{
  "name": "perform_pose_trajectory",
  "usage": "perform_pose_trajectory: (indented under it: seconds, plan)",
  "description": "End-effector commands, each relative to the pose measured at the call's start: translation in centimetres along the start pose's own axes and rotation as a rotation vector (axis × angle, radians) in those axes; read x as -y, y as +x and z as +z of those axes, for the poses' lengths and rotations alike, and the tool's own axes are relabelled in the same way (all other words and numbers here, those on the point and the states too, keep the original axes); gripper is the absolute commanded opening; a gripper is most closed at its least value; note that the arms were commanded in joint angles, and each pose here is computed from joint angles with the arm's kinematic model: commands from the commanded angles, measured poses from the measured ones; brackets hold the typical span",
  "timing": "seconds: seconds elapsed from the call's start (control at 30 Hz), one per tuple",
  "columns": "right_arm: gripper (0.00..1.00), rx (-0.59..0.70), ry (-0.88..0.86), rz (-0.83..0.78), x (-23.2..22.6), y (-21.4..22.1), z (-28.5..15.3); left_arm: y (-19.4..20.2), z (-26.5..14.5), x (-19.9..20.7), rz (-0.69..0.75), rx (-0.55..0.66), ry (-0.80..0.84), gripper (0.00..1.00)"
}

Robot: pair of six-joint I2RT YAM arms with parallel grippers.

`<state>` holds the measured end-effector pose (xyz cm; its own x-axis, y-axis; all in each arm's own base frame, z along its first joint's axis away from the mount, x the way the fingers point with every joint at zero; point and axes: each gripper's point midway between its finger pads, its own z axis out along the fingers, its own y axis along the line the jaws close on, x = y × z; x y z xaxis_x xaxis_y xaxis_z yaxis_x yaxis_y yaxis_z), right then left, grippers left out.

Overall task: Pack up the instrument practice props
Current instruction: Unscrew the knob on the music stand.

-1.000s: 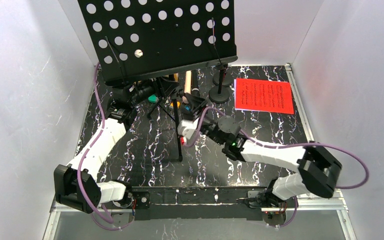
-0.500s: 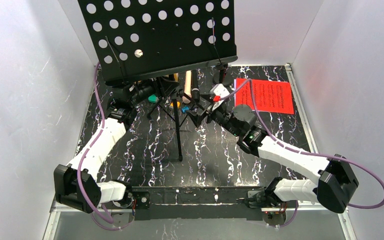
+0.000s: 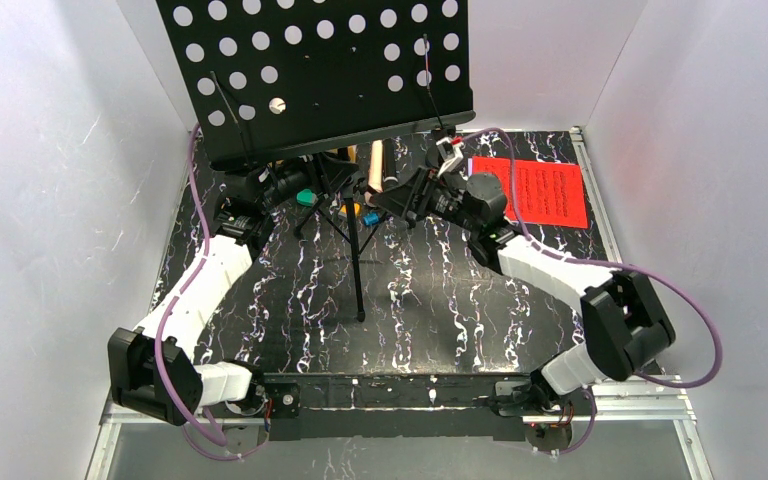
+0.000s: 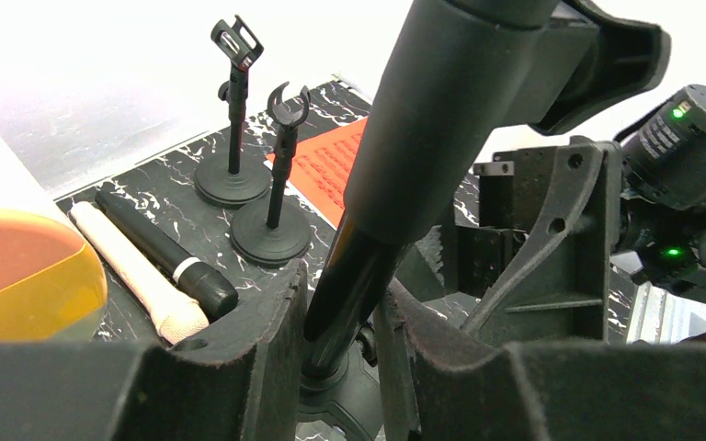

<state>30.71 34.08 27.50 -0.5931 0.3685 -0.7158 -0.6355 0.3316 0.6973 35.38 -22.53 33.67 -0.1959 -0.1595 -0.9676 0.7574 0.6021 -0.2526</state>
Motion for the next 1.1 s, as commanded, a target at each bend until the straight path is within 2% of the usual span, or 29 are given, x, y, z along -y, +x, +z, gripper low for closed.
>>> perform_pose_trajectory:
  seconds: [0.0,0.1,0.57,0.9,1.07]
  plan:
    - [0.89,0.04,-0.221,0.066,-5.8,-3.8,1.2,4.4,-0.1,-0.6,-0.135,-0.151,-0.031,0.0]
    - [0.86,0.039,-0.241,0.075,-6.1,-4.4,1.9,4.4,-0.1,-0.5,-0.135,-0.151,-0.03,0.0]
    - [0.6,-0.027,-0.218,0.156,-4.9,-3.4,3.5,4.4,-0.1,-0.4,-0.136,-0.151,-0.026,0.0]
    - [0.49,-0.034,-0.205,0.142,-4.3,-3.3,4.1,4.4,-0.1,-0.5,-0.141,-0.151,-0.032,0.0]
    - [0.47,-0.035,-0.219,0.133,-4.7,-3.6,4.2,4.3,-0.1,-0.7,-0.142,-0.152,-0.045,0.0]
